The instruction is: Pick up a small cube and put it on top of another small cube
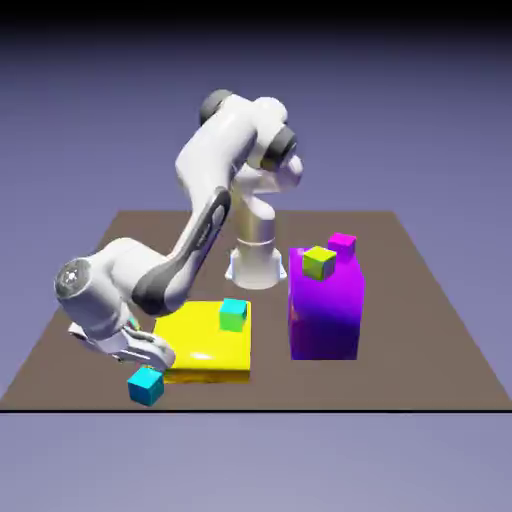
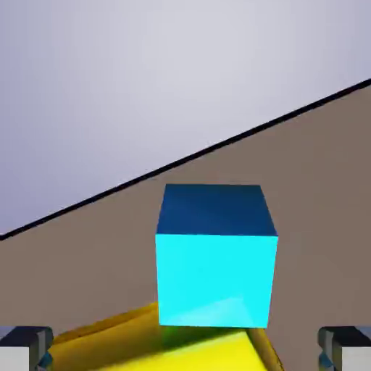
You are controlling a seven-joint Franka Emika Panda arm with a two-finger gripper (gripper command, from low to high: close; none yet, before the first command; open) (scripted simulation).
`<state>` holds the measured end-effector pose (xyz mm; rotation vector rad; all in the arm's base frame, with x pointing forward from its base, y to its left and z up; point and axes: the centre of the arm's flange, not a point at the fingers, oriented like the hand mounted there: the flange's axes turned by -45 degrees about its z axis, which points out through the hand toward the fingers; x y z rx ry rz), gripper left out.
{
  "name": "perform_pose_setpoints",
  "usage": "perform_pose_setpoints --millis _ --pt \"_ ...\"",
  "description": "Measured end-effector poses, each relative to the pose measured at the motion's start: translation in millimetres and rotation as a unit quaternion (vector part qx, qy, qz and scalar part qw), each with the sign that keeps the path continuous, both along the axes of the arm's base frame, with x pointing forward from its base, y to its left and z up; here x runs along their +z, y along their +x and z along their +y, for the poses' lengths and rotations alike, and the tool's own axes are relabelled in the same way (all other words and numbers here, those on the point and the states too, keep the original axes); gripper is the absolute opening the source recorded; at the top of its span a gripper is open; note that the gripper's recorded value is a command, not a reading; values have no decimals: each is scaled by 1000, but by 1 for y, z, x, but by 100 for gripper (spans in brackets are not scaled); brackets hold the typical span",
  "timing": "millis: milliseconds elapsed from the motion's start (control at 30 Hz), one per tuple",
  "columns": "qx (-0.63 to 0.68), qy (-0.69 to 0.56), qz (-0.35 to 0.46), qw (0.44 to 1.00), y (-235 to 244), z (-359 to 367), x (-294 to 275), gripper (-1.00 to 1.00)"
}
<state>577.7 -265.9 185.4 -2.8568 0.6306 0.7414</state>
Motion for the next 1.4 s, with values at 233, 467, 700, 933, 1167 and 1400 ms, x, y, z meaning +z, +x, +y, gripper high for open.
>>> perform_pose_setpoints --millis 233,467,700,933,1167,1400 --pt "2 3 23 1000 -21 8 -73 -100" --pt "2 1 -4 1000 11 13 0 -100" --pt "-17 39 0 999 -21 55 29 -100" --pt "2 54 1 999 -56 113 68 -100" --pt "45 34 -8 998 -99 174 110 -100" --pt "95 2 23 995 -141 207 126 -100"
